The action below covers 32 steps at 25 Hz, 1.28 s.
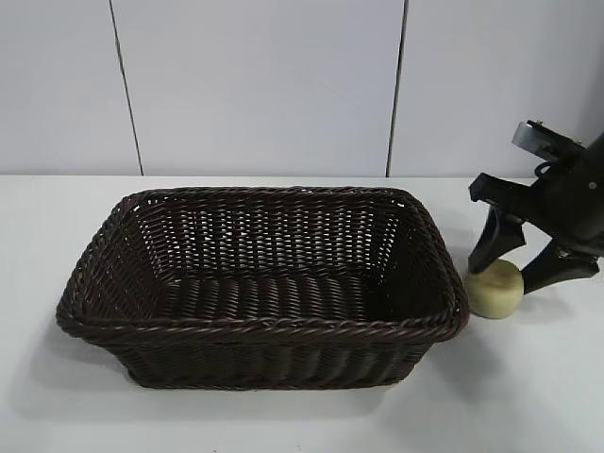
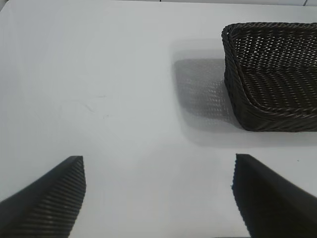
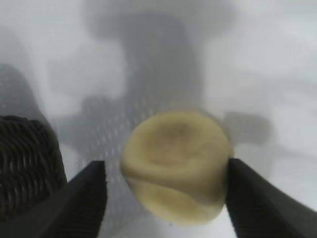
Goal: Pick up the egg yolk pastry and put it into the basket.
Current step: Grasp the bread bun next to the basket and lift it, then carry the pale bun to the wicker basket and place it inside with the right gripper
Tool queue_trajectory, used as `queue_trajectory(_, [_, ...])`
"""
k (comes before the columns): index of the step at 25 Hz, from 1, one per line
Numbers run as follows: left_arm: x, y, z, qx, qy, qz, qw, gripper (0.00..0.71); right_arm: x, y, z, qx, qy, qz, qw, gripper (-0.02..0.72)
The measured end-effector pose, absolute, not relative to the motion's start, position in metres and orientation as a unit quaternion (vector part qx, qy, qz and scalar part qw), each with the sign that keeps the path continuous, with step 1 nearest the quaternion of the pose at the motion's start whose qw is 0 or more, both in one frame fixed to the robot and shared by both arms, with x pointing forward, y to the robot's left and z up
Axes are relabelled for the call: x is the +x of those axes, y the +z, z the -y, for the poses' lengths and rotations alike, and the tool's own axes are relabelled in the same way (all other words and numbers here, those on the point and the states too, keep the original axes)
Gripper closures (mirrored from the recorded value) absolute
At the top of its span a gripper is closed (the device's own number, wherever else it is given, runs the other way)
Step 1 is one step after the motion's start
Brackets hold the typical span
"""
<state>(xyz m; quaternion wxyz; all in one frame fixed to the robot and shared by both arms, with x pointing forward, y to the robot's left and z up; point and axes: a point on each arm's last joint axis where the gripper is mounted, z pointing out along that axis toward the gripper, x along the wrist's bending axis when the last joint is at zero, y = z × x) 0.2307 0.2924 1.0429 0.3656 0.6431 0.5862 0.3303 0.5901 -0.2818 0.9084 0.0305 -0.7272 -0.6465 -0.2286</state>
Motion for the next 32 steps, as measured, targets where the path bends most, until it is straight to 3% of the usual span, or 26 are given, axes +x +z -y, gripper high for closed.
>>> queue_trajectory(6, [0.231, 1.043, -0.292, 0.643, 0.330, -0.586, 0.366, 0.118, 0.585, 0.927, 0.279, -0.703, -0.225, 0.673, 0.044, 0.671])
queue_trajectory(14, [0.231, 1.043, -0.292, 0.643, 0.330, -0.586, 0.366, 0.118, 0.578, 1.038, 0.274, -0.660, -0.301, 0.688, -0.002, 0.672])
queue_trajectory(17, [0.231, 1.043, -0.292, 0.643, 0.330, -0.586, 0.366, 0.118, 0.573, 1.064, 0.271, -0.656, -0.327, 0.680, -0.005, 0.672])
queue_trajectory(22, [0.231, 1.043, -0.292, 0.643, 0.330, -0.586, 0.366, 0.118, 0.570, 1.064, 0.242, -0.632, -0.335, 0.698, 0.021, 0.673])
queue_trajectory(32, [0.231, 1.043, -0.292, 0.643, 0.330, -0.586, 0.366, 0.118, 0.553, 1.041, 0.109, -0.535, -0.368, 0.759, 0.050, 0.673])
